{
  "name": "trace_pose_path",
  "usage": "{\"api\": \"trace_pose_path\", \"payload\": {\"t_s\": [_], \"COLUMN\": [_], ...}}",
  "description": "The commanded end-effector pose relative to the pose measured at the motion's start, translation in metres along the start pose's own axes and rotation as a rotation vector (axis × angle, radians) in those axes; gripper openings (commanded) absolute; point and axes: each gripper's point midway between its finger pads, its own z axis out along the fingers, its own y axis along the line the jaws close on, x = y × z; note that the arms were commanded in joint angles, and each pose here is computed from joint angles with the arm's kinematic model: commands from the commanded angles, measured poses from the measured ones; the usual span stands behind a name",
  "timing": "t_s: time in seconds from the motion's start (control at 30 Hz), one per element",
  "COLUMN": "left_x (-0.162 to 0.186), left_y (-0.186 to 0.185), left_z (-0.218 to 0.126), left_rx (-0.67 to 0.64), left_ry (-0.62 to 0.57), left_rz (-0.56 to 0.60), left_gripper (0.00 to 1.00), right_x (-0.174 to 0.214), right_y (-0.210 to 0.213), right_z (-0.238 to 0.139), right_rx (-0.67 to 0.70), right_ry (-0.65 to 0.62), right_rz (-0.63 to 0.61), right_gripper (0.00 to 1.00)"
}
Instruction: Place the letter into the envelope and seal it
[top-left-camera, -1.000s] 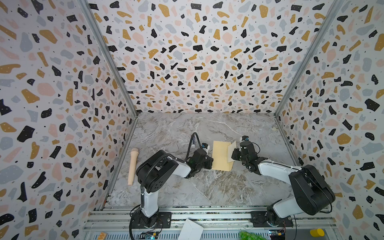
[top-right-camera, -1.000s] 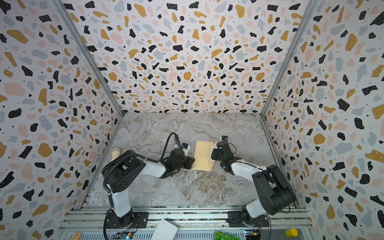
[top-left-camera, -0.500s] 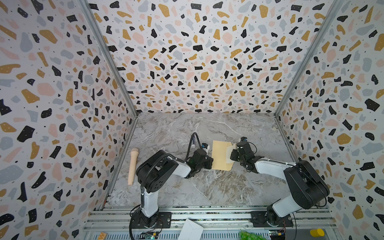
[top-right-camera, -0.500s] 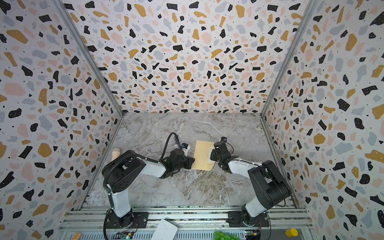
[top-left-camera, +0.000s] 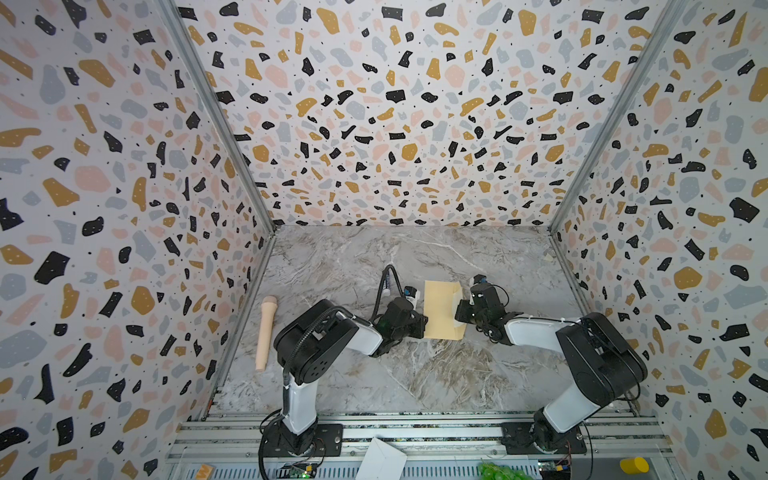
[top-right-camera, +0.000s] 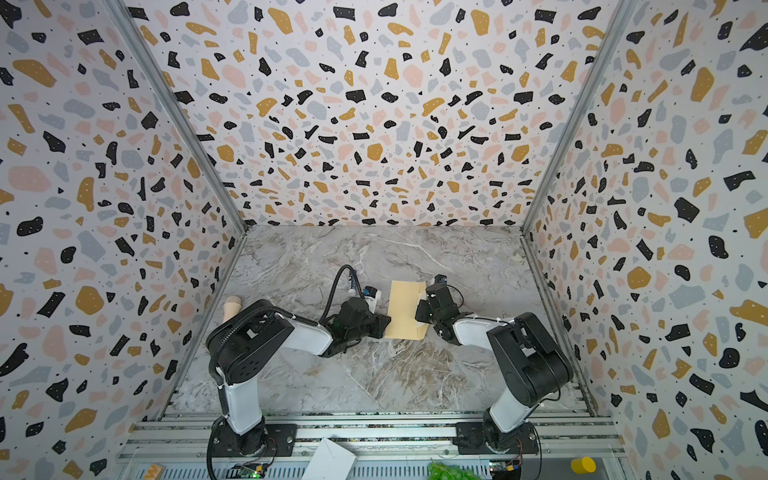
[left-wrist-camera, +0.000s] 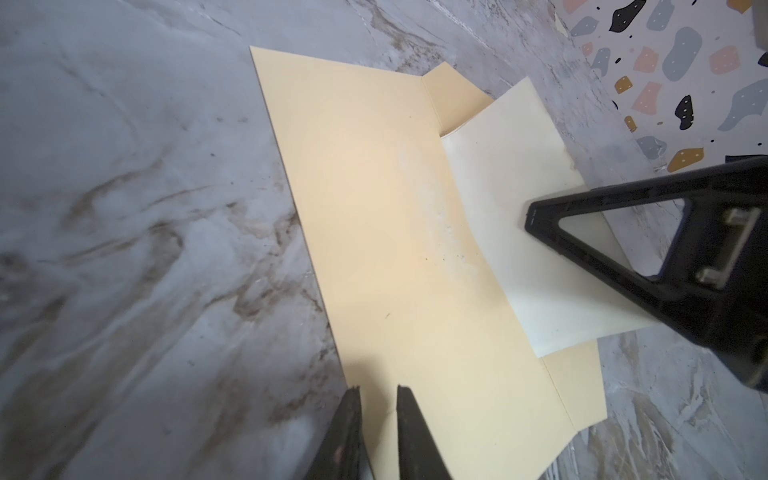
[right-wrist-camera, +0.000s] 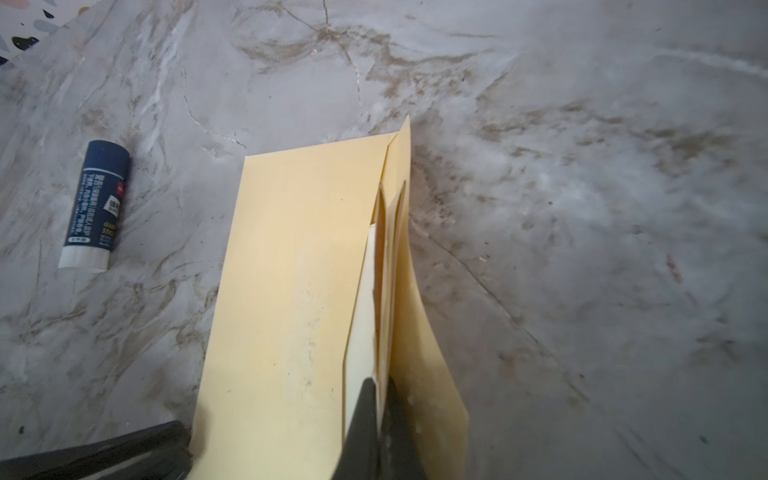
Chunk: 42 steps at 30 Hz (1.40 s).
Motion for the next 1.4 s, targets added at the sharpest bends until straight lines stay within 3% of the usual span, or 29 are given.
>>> {"api": "trace_pose_path", "payload": {"t_s": [0.0,0.47,0.77,0.87,0.97,1.07,1.37], "left_x": [0.050,0.040,-0.006,-0.014,-0.018,-0.020,-0.022], "left_y": [0.021,0.015,-0.004,-0.005,-0.006,-0.004,-0.004], "left_z": [0.004,-0.001,-0.037,-0.045,-0.046,-0.045,-0.035], "left_rx": [-0.063,-0.054,-0.050,-0.059,-0.066,-0.072,-0.070], "left_ry": [0.158,0.136,0.012,-0.014,-0.019,-0.022,-0.020], "left_rz": [-0.022,-0.006,0.053,0.064,0.069,0.065,0.052], "left_gripper": [0.19,0.20,0.36,0.41,0.45,0.47,0.49], "right_x": [-0.010,-0.002,0.004,0.001,-0.003,-0.003,0.013], "right_y": [0.021,0.027,0.029,0.029,0.031,0.027,0.014], "right_z": [0.005,0.012,-0.007,-0.013,-0.019,-0.021,-0.016], "right_rx": [-0.073,-0.105,-0.132,-0.136,-0.136,-0.109,-0.053], "right_ry": [-0.005,0.044,0.075,0.069,0.065,0.083,0.163], "right_rz": [-0.031,-0.092,-0.179,-0.180,-0.188,-0.199,-0.240], "right_gripper": [0.00,0.02,0.06,0.12,0.30,0.41,0.57]}}
